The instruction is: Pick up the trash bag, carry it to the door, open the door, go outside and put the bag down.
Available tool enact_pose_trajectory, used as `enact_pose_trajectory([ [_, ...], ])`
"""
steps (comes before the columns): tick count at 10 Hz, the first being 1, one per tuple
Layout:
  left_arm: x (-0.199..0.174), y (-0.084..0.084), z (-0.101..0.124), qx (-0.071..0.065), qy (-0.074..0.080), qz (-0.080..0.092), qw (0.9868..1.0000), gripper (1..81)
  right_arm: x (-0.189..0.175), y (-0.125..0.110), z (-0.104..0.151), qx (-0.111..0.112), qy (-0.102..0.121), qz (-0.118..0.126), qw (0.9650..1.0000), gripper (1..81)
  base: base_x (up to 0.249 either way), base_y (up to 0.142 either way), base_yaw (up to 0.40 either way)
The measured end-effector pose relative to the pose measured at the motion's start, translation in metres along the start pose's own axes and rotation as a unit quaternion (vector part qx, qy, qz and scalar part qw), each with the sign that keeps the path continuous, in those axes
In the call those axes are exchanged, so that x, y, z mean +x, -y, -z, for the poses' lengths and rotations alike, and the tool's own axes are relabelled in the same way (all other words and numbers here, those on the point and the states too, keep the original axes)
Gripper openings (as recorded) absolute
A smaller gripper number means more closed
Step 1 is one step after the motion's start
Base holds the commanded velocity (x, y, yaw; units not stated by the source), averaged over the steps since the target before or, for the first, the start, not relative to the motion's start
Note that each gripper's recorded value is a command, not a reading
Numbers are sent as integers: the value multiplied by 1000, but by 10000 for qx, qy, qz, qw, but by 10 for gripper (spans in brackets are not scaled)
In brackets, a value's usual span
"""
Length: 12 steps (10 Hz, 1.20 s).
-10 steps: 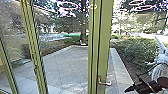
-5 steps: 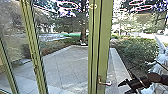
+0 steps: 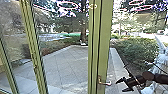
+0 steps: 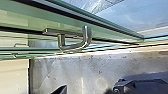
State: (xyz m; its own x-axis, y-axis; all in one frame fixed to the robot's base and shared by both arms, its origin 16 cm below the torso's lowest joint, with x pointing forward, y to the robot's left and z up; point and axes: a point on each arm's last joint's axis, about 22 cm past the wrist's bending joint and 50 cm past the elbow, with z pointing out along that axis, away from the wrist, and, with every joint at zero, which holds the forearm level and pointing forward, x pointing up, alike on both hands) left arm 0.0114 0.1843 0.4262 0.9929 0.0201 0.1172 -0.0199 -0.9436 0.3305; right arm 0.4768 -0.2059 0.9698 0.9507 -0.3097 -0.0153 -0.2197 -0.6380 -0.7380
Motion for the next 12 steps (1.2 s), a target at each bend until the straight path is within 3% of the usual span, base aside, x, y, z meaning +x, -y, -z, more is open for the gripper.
enact_pose_trajectory([
  [4, 0, 0, 0, -1, -2, 3, 10000, 10, 29, 3, -21, -93, -152, -392, 9991, 811, 0, 0, 0],
  [12, 0, 0, 0, -2, 5, 24, 10000, 10, 52, 13, -76, -353, -108, -711, 9968, 811, 0, 0, 0],
])
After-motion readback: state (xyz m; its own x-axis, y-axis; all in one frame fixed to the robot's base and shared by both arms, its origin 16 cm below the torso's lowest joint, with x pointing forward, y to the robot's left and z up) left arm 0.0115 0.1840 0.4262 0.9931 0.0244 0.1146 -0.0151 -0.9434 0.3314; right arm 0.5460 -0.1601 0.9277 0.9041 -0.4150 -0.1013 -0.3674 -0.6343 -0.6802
